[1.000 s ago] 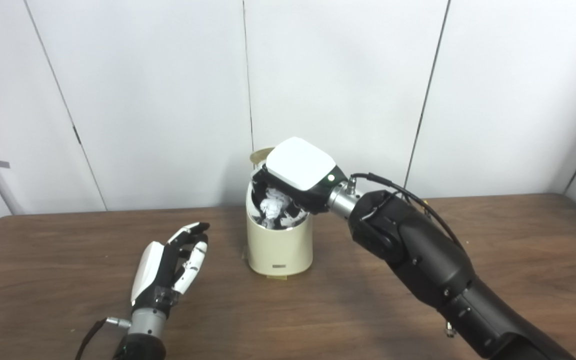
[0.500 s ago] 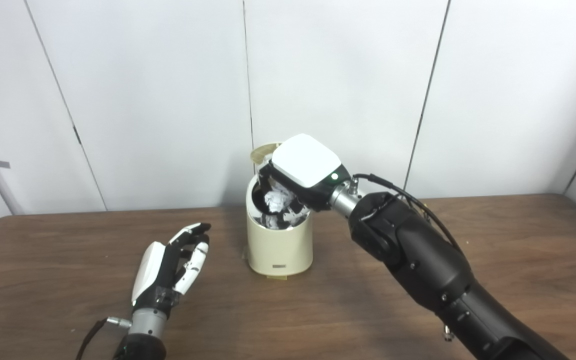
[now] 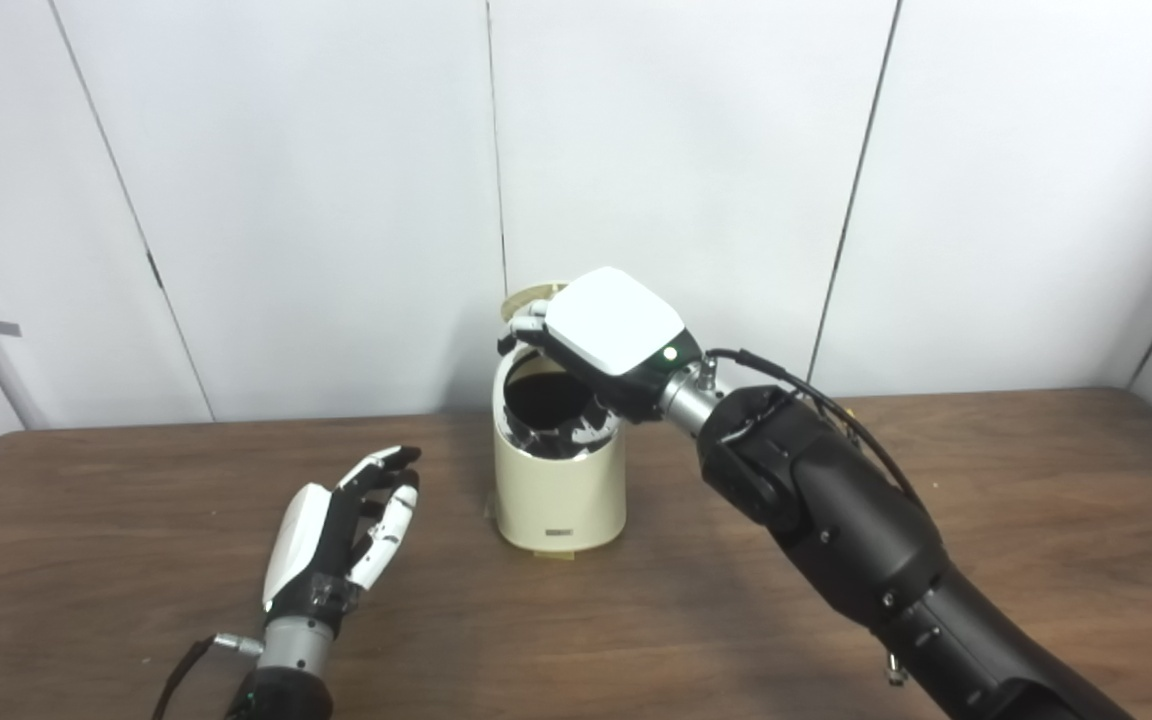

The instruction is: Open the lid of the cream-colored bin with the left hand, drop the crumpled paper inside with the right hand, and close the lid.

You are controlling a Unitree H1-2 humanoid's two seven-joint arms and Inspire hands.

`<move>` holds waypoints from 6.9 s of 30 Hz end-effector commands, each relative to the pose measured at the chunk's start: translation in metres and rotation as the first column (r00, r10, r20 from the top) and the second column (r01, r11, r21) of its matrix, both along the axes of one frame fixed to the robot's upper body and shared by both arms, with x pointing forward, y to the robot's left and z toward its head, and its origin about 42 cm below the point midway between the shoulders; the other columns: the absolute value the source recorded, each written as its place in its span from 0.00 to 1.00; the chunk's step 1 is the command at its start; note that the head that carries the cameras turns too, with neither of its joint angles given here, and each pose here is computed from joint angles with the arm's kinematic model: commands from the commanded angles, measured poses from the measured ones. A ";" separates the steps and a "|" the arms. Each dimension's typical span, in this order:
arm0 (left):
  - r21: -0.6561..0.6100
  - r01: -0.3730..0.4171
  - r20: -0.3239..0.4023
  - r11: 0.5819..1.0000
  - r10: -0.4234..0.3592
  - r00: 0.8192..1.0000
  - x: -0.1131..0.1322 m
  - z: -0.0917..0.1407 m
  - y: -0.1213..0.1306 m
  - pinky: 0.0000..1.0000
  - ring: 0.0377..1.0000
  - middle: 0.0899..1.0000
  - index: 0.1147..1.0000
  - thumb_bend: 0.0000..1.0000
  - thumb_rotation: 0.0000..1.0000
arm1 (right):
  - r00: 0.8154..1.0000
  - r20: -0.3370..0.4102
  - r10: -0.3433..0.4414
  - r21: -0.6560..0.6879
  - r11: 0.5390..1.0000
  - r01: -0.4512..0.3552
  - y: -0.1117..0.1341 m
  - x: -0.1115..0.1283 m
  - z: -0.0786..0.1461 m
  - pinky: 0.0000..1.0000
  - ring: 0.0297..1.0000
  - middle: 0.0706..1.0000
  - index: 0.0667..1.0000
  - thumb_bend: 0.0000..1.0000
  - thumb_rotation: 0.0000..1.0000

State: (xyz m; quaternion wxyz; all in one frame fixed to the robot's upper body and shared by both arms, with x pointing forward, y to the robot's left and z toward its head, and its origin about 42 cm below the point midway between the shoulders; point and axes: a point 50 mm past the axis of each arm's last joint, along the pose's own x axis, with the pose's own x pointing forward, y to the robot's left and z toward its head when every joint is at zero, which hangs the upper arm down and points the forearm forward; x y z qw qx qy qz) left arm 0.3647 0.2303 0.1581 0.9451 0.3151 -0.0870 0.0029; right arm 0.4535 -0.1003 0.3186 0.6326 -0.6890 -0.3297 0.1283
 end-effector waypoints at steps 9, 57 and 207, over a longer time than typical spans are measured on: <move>0.014 0.007 0.077 1.000 -0.008 0.997 0.006 0.021 -0.001 0.72 0.81 0.83 0.82 0.32 0.92 | 0.985 0.167 0.055 0.131 0.988 -0.077 -0.008 0.004 0.022 0.46 0.53 0.57 0.57 0.74 0.24; 0.068 0.024 0.290 0.997 -0.043 0.956 0.041 0.109 0.003 0.69 0.77 0.78 0.79 0.60 0.99 | 0.927 -0.374 -0.035 0.832 0.428 0.352 -0.123 -0.059 -0.172 0.74 0.83 0.85 0.89 0.42 0.74; 0.605 -0.049 0.308 0.794 -0.177 0.935 0.052 0.223 -0.109 0.98 0.97 0.96 0.92 0.95 0.88 | 0.817 -0.577 0.001 0.733 0.441 0.517 -0.110 -0.057 -0.170 0.78 0.87 0.91 0.95 0.45 0.78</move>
